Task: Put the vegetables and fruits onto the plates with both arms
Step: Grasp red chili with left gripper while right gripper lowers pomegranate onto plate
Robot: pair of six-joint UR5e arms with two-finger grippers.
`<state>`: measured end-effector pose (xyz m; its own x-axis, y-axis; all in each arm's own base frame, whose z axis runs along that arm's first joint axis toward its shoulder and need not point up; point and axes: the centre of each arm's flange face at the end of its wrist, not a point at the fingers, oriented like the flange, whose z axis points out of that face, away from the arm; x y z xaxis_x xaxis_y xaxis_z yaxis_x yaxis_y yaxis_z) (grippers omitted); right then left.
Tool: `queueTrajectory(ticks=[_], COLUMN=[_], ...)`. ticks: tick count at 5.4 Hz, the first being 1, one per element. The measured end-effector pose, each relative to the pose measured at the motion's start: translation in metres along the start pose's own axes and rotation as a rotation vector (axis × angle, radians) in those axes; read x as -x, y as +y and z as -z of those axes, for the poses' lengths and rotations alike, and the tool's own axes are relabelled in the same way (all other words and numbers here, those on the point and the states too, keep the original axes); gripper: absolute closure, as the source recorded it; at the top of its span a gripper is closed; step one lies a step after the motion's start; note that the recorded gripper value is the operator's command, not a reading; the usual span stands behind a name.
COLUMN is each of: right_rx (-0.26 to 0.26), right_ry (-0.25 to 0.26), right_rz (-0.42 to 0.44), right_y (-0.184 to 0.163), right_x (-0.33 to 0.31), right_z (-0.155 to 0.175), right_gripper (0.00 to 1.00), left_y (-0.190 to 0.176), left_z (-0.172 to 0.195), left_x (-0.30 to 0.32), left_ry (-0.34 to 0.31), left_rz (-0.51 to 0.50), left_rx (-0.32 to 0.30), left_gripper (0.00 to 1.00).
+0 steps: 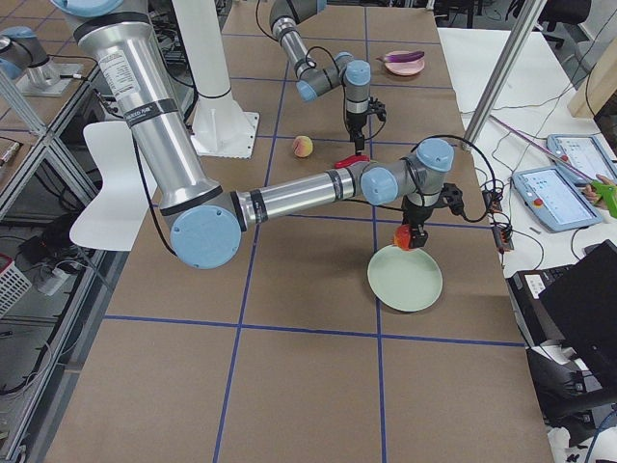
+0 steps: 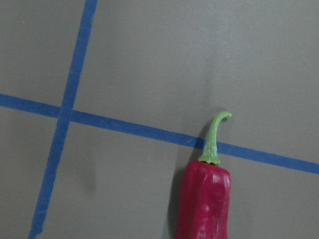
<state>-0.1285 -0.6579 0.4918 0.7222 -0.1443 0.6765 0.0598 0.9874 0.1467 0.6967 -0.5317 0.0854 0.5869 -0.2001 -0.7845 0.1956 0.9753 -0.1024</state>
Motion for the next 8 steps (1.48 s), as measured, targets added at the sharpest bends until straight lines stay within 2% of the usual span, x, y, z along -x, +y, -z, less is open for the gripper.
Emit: queueTrajectory(ticks=[3, 4, 5, 6, 7, 8], right_rx=[0.001, 0.008, 0.014, 0.018, 0.024, 0.031], right_ry=[0.007, 0.011, 0.015, 0.018, 0.021, 0.027], right_rz=[-0.002, 0.0, 0.003, 0.007, 0.007, 0.008], right_y=[-0.004, -0.008, -0.01, -0.011, -0.011, -0.012], right_x=[-0.009, -0.014, -0.018, -0.021, -0.025, -0.029], right_z=[-0.003, -0.006, -0.008, -0.011, -0.014, -0.018], right_gripper=[1.0, 1.0, 1.0, 1.0, 1.0, 1.0], left_y=[0.007, 0.01, 0.01, 0.012, 0.014, 0.018], left_z=[-0.016, -0.02, -0.024, -0.027, -0.028, -0.028], left_x=[-0.002, -0.005, -0.006, -0.007, -0.008, -0.01], left_ry=[0.02, 0.025, 0.027, 0.027, 0.029, 0.031], left_rz=[-0.01, -0.011, -0.008, -0.002, 0.008, 0.013], left_rx=[-0.008, -0.023, -0.028, -0.028, -0.027, -0.024], left_gripper=[0.0, 0.04, 0.12, 0.41, 0.87, 1.0])
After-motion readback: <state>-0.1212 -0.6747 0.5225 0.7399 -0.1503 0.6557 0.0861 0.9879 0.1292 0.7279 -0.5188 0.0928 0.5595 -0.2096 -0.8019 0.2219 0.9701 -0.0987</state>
